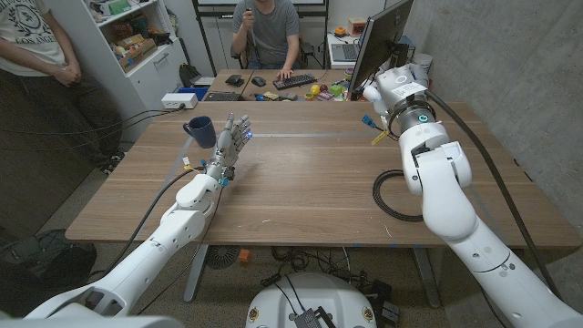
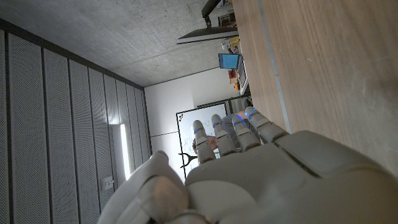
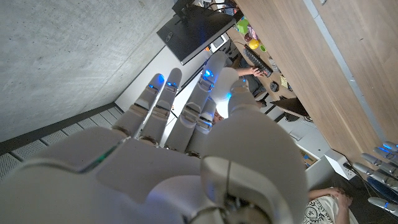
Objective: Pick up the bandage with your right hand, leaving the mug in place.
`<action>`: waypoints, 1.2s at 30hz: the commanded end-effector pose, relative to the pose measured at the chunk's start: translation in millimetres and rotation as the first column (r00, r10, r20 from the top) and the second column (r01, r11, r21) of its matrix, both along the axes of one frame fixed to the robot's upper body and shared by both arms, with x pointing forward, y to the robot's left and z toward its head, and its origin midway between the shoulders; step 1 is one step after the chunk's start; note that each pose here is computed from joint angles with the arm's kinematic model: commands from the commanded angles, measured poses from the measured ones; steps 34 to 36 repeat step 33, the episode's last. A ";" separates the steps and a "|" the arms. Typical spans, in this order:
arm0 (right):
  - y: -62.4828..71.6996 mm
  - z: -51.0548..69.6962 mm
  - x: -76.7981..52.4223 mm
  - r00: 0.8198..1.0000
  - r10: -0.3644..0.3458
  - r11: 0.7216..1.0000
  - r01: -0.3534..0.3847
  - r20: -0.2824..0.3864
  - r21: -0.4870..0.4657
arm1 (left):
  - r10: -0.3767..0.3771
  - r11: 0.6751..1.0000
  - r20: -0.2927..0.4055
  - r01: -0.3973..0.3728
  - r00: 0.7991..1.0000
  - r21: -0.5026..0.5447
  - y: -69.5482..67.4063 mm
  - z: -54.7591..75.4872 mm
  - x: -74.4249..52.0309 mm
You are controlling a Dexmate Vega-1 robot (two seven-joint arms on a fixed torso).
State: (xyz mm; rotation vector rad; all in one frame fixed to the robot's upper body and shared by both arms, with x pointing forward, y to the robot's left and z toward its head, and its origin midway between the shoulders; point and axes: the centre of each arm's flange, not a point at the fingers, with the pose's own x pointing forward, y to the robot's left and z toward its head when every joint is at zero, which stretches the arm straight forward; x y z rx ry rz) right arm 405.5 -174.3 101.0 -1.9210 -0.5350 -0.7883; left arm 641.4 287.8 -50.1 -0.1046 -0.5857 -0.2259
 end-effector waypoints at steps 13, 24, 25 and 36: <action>0.4 8.6 -5.2 1.000 -0.017 1.000 0.018 0.025 -0.023 | -0.002 1.000 0.005 0.002 1.000 -0.002 -1.4 1.1 -0.7; -0.3 7.0 -1.4 1.000 -0.010 1.000 0.010 0.023 -0.015 | 0.001 1.000 0.005 -0.001 1.000 -0.005 0.3 2.1 -0.8; -0.5 6.8 -0.9 1.000 -0.009 1.000 0.010 0.023 -0.014 | 0.005 1.000 0.004 -0.005 1.000 -0.006 0.4 2.1 -0.8; -2.7 7.6 1.4 1.000 -0.009 1.000 0.010 0.024 -0.021 | 0.006 1.000 0.009 -0.006 1.000 -0.005 -1.0 3.7 0.8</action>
